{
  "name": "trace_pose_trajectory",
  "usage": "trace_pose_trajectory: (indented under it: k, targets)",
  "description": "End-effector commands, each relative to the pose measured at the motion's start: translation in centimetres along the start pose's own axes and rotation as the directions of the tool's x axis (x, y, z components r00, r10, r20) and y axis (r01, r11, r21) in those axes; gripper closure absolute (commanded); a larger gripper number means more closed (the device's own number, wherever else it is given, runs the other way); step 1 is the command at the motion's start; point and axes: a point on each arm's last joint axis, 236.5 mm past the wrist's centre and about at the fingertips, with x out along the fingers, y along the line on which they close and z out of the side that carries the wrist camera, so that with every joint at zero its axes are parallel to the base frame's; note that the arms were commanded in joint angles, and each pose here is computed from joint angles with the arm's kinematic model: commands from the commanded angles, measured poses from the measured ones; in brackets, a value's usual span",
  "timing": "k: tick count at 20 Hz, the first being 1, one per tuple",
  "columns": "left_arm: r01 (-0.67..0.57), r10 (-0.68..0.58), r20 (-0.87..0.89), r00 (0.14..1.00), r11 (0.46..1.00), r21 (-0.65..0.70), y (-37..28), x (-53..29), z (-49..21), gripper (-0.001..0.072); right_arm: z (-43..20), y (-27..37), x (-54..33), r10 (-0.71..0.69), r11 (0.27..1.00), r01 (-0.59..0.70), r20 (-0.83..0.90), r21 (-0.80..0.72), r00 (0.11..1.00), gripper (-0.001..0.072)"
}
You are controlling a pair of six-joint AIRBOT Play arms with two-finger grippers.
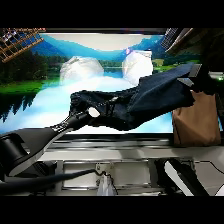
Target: Fold the clothes and pants, and hang the long-sleeved shirts on hangers.
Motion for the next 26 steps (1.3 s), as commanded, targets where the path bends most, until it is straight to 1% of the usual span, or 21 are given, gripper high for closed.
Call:
trace_pose_trajectory:
  k: [1, 3, 5, 6, 8, 12, 15, 18, 22, 26]
  targets:
    - [0.13, -0.129, 0.086, 0.988, 0.992, -0.004, -2.7, -3.7, 3.9, 0.0689, 0.0, -0.7, -0.3, -0.04, 0.994, 0.038, -0.018, -0.099, 0.999, 0.0683]
    - [0.144, -0.149, 0.173, 0.974, 0.989, 0.042, -2.7, -10.0, 7.5, 0.0689, 0.1, -1.5, 0.4, -0.056, 0.988, 0.05, -0.038, -0.143, 0.998, 0.0683]
    - [0.081, -0.103, 0.235, 0.967, 0.992, 0.102, -0.5, -17.0, 9.5, 0.0689, -0.3, -1.9, 0.9, -0.061, 0.975, 0.044, -0.075, -0.219, 0.995, 0.0683]
    - [0.035, -0.063, 0.268, 0.961, 0.994, 0.107, 1.0, -20.5, 10.0, 0.0689, -0.6, -2.0, 1.0, -0.062, 0.965, 0.036, -0.093, -0.26, 0.994, 0.0683]
    - [-0.031, 0.016, 0.34, 0.94, 0.999, 0.039, 4.1, -26.7, 10.6, 0.0689, -1.0, -2.0, 0.9, -0.063, 0.941, 0.024, -0.105, -0.339, 0.992, 0.0685]
    - [-0.039, 0.076, 0.452, 0.889, 0.995, -0.09, 7.1, -35.1, 10.2, 0.0689, -0.8, -1.6, 1.5, -0.045, 0.918, -0.003, -0.111, -0.396, 0.993, 0.0685]
    - [-0.068, 0.124, 0.509, 0.852, 0.989, -0.128, 8.5, -38.0, 10.3, 0.0689, -2.5, 0.2, 4.3, -0.017, 0.894, -0.082, -0.215, -0.44, 0.976, 0.0683]
    - [-0.105, 0.169, 0.505, 0.847, 0.983, -0.154, 9.9, -38.8, 9.7, 0.0689, -4.6, 4.5, 8.5, 0.03, 0.875, -0.168, -0.295, -0.455, 0.955, 0.0683]
    - [-0.115, 0.197, 0.5, 0.844, 0.975, -0.189, 10.7, -39.3, 9.3, 0.0689, -10.3, 11.7, 15.6, 0.073, 0.798, -0.293, -0.399, -0.527, 0.914, 0.0684]
    - [-0.113, 0.229, 0.504, 0.833, 0.962, -0.251, 11.7, -40.2, 8.9, 0.069, -15.0, 17.8, 23.9, 0.119, 0.741, -0.36, -0.417, -0.567, 0.901, 0.0683]
